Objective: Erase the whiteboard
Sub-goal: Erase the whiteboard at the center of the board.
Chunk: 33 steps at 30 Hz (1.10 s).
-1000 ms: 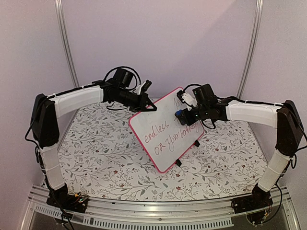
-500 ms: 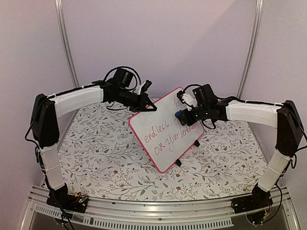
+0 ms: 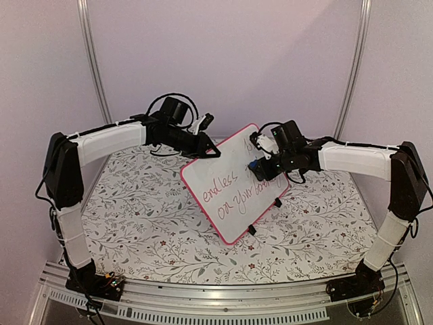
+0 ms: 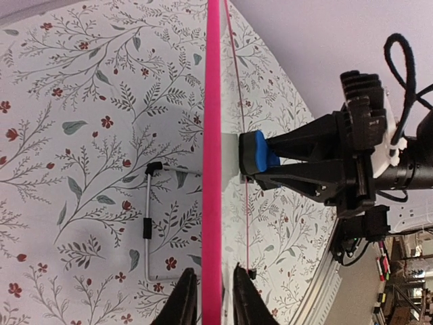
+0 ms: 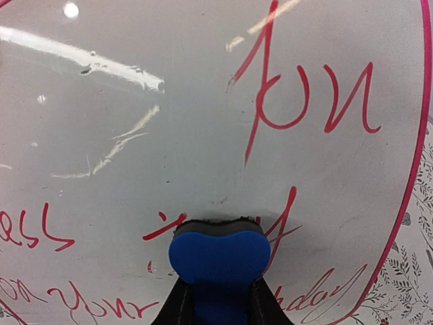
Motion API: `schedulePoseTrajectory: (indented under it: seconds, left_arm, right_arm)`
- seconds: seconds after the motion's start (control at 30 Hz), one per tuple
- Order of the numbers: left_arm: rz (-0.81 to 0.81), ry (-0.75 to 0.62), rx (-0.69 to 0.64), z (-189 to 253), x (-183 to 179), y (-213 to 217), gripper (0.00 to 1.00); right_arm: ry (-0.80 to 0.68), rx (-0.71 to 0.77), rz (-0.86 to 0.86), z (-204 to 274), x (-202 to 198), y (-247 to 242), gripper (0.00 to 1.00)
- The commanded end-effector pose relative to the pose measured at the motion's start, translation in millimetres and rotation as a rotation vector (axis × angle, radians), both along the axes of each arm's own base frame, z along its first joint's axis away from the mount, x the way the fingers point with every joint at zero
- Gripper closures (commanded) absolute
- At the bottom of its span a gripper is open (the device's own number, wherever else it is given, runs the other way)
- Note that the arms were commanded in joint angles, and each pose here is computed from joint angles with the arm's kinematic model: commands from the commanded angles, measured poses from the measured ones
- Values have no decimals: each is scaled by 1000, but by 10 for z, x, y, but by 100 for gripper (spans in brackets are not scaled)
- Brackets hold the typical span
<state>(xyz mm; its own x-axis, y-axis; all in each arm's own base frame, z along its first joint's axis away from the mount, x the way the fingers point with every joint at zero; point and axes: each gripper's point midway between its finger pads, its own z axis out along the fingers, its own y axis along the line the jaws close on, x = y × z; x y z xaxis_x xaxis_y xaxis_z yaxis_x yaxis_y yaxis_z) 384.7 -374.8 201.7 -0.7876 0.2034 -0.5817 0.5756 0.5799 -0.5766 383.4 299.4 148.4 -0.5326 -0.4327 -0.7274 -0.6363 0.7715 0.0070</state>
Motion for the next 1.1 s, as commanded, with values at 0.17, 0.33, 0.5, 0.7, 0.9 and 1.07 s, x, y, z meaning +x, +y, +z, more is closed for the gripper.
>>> schedulePoseTrajectory:
  seconds: [0.17,0.33,0.5,0.7,0.9,1.07]
  left_arm:
    - [5,-43,-7,144,-10,43,76]
    - [8,-50,-11,174,-3,55,70]
    - [12,-56,-18,209,1,69,64]
    - [15,-63,-23,245,3,83,61]
    - [35,-84,-35,324,44,146,55]
    - [54,-96,-37,369,74,196,44]
  right_arm:
    - [-22,-5,0,127,7,-24,100]
    - [-28,-6,-3,168,17,-26,100]
    - [-41,-1,-6,236,33,-27,100]
    - [-66,15,-13,371,67,-14,100]
    - [-100,21,-39,502,120,-38,100]
    - [-133,29,-59,627,184,-42,100]
